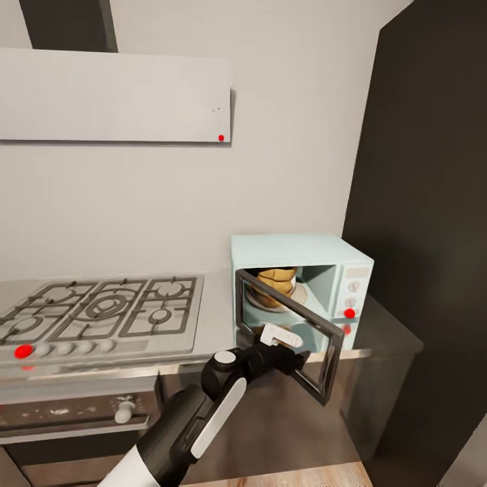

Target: In the kitchen, take the popcorn bag from the countertop, put it into the microwave, and heat it until the popcorn is cooked so the cooked popcorn ends up inside the bag.

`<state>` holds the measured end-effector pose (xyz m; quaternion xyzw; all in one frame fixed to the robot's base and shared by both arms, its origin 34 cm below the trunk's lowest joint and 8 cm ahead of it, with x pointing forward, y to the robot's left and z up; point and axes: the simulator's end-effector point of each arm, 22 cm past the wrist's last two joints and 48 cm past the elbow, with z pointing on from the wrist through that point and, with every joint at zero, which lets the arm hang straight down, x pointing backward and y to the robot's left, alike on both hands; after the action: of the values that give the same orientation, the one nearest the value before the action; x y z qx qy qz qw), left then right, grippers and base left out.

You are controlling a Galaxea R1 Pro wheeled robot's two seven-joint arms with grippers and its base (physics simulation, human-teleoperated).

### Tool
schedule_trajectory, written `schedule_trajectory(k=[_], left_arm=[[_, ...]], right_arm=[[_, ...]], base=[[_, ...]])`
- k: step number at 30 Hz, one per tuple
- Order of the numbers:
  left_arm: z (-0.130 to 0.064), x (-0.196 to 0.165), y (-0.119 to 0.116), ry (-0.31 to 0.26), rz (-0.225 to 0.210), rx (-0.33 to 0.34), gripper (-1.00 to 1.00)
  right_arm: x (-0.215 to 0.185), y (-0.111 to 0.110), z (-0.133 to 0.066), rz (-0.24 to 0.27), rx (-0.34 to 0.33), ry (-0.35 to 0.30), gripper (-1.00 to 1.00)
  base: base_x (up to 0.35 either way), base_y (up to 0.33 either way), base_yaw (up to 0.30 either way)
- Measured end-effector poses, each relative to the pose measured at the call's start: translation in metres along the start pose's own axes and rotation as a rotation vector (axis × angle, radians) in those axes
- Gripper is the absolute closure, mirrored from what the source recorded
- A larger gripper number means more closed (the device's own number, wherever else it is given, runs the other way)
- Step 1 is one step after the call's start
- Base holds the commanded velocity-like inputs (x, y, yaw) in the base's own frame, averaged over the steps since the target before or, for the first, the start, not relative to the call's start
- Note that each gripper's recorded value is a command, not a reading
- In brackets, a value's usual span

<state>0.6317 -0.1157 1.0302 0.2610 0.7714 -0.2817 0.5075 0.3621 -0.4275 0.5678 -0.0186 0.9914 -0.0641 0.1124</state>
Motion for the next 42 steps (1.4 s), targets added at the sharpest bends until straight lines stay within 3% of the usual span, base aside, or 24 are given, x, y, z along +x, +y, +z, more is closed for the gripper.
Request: schedule_trajectory(k=[10,12,15,18,21,24,30,31,32,33,37,42], left_arm=[[-0.001,-0.002,-0.001,-0.002,0.005,-0.002,-1.0],[-0.002,-0.003,0.005,-0.004,0.026,-0.024,-1.0],[-0.004,-0.006,0.015,-0.011,0.011,-0.043,-1.0],[-0.004,-0.003,0.024,-0.003,0.03,-0.115,-1.0],[-0.005,-0.002,0.038,-0.001,0.011,-0.18,-1.0],[-0.007,-0.003,0.047,-0.001,0.036,-0.219,-1.0],[-0.013,-0.013,0.067,-0.038,0.009,-0.275,-1.0],[-0.012,-0.023,0.07,-0.049,0.037,-0.3,-1.0],[-0.011,-0.036,0.07,-0.063,0.058,-0.298,-1.0],[-0.008,-0.043,0.065,-0.072,0.046,-0.272,-1.0],[-0.006,-0.046,0.067,-0.069,0.027,-0.271,-1.0],[-0.007,-0.062,0.071,-0.09,0.032,-0.275,-1.0]], right_arm=[[-0.002,0.0,-0.001,0.002,0.001,-0.004,-1.0],[-0.002,0.0,-0.001,0.002,0.001,-0.006,-1.0],[-0.003,0.0,-0.001,0.002,0.001,-0.006,-1.0],[-0.004,0.001,-0.001,0.003,0.0,-0.009,-1.0],[0.005,0.001,-0.001,0.002,-0.001,-0.001,-1.0],[0.014,0.003,-0.001,0.002,-0.002,0.008,-1.0],[0.04,0.002,0.0,-0.001,-0.002,0.007,-1.0],[0.041,0.001,0.0,-0.001,-0.001,0.006,-1.0],[0.041,0.001,0.0,0.0,0.0,0.005,-1.0],[0.041,0.0,0.0,0.0,0.001,0.004,-1.0],[0.04,-0.001,-0.001,0.0,0.002,0.002,-1.0],[0.04,-0.003,-0.001,0.0,0.004,0.0,-1.0]], base=[[0.0,0.0,-0.22],[0.0,0.0,-0.223],[0.0,0.0,-0.223],[0.0,0.0,-0.223],[0.0,0.0,-0.223],[0.0,0.0,-0.223],[0.0,0.0,-0.223],[0.0,0.0,-0.223],[0.0,0.0,-0.223],[0.0,0.0,-0.223],[0.0,0.0,-0.145],[0.0,0.0,-0.01]])
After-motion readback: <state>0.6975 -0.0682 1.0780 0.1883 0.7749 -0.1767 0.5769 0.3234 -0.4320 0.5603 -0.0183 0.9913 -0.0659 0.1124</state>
